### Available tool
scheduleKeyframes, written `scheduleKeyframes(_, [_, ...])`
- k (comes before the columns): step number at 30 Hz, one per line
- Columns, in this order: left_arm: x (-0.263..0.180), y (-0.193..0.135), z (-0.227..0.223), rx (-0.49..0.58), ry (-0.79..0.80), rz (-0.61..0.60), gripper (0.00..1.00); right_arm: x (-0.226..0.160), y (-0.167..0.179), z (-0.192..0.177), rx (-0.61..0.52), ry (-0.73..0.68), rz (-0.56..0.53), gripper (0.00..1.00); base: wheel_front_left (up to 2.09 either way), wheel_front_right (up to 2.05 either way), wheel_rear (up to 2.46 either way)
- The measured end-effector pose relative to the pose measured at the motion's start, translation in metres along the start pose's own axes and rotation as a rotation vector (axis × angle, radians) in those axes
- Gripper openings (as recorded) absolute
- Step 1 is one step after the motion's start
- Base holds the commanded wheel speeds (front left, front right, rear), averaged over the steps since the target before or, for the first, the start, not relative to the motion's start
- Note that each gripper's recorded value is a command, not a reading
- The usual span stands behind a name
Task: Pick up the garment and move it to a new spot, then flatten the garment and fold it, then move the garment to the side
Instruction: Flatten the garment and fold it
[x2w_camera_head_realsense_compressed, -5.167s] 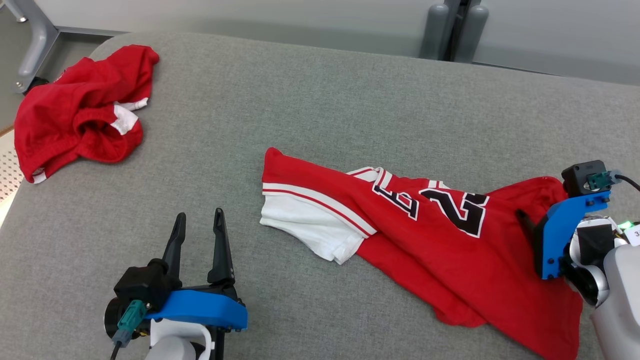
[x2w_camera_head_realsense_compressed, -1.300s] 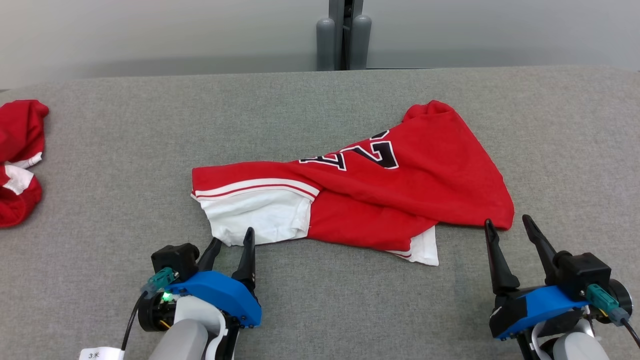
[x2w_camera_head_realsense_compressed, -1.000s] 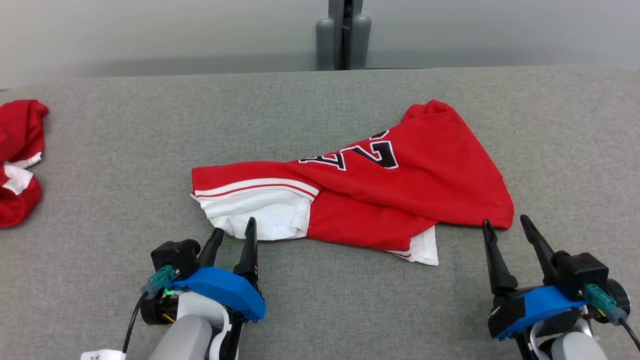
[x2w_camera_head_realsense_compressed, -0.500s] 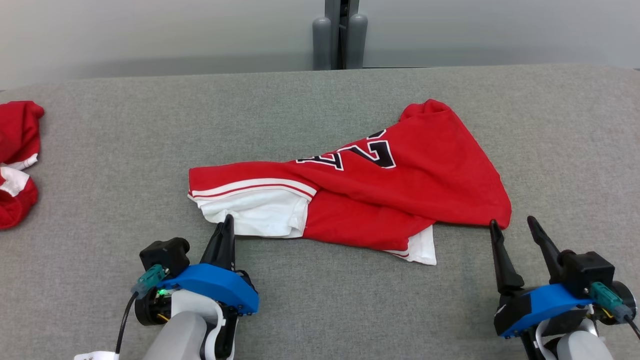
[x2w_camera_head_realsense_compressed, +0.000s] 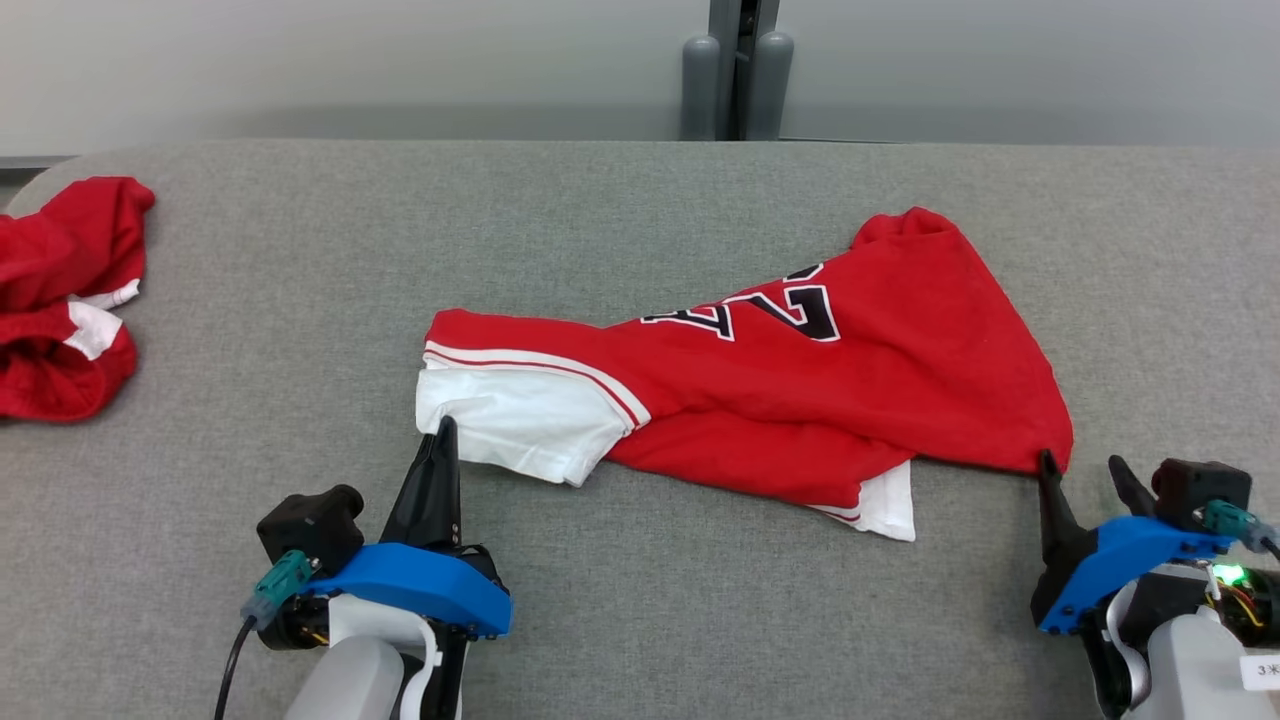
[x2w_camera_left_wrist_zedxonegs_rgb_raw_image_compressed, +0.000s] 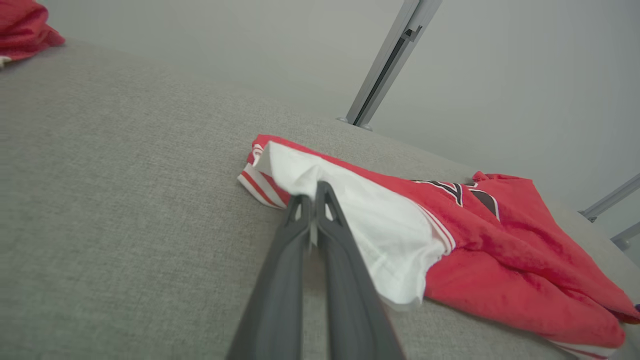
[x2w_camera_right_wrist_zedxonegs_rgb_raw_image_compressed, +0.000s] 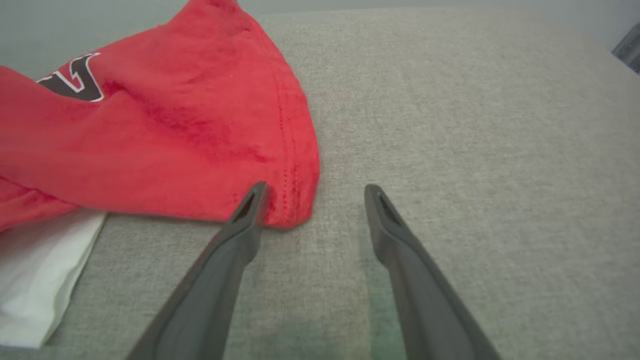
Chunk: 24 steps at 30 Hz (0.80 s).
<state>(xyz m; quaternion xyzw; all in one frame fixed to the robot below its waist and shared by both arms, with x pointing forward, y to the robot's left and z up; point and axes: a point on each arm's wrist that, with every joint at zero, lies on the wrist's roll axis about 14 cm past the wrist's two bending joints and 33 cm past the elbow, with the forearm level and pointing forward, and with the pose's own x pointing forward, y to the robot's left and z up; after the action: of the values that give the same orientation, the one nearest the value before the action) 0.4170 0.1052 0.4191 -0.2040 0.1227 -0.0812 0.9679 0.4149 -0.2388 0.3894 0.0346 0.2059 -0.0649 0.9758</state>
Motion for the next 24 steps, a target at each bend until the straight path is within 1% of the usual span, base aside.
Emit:
scheduleKeyframes(3, [-0.003, 0.001, 0.004, 0.001, -0.013, 0.003, 0.00, 0.008, 0.008, -0.009, -0.026, 0.047, 0.018, 1.00, 0.00, 0.00, 0.00])
scheduleKeyframes(5, [-0.005, 0.001, 0.005, 0.004, -0.014, 0.005, 0.00, 0.011, 0.014, -0.015, -0.024, 0.077, 0.031, 1.00, 0.00, 0.00, 0.00])
scheduleKeyframes(6, [-0.006, 0.001, 0.006, 0.004, -0.016, 0.005, 0.00, 0.013, 0.017, -0.016, -0.027, 0.086, 0.037, 0.89, 0.00, 0.00, 0.00])
scheduleKeyframes(7, [-0.006, 0.000, 0.007, 0.004, -0.019, 0.002, 0.00, 0.014, 0.018, -0.018, -0.037, 0.098, 0.041, 0.67, 0.00, 0.00, 0.00])
scheduleKeyframes(8, [-0.006, -0.001, 0.009, 0.006, -0.024, -0.001, 0.00, 0.016, 0.020, -0.018, -0.041, 0.107, 0.045, 0.48, 0.00, 0.00, 0.00])
scheduleKeyframes(9, [-0.006, -0.002, 0.011, 0.007, -0.027, -0.002, 0.00, 0.016, 0.021, -0.019, -0.040, 0.113, 0.048, 0.40, 0.00, 0.00, 0.00])
scheduleKeyframes(10, [-0.007, -0.002, 0.012, 0.008, -0.030, -0.006, 0.00, 0.017, 0.022, -0.020, -0.040, 0.117, 0.051, 0.27, 0.00, 0.00, 0.00])
scheduleKeyframes(11, [-0.008, -0.003, 0.013, 0.009, -0.032, -0.008, 0.00, 0.017, 0.024, -0.019, -0.035, 0.114, 0.055, 0.03, 0.00, 0.00, 0.00])
scheduleKeyframes(12, [-0.008, -0.004, 0.014, 0.011, -0.035, -0.013, 0.00, 0.018, 0.025, -0.017, -0.029, 0.106, 0.057, 0.00, 0.00, 0.00, 0.00])
scheduleKeyframes(15, [-0.008, -0.010, 0.021, 0.019, -0.055, -0.036, 0.00, 0.018, 0.028, -0.009, -0.006, 0.070, 0.065, 0.00, 0.00, 0.00, 0.00])
scheduleKeyframes(17, [-0.008, -0.015, 0.029, 0.029, -0.073, -0.055, 0.00, 0.019, 0.031, 0.004, 0.008, 0.023, 0.073, 0.00, 0.00, 0.00, 0.00])
scheduleKeyframes(21, [-0.008, -0.031, 0.057, 0.047, -0.142, -0.111, 0.00, 0.017, 0.034, 0.054, 0.004, -0.137, 0.085, 0.00, 0.00, 0.00, 0.00])
scheduleKeyframes(24, [-0.010, -0.046, 0.092, 0.085, -0.225, -0.163, 0.00, 0.008, 0.037, 0.099, 0.025, -0.271, 0.100, 0.00, 0.00, 0.00, 0.00])
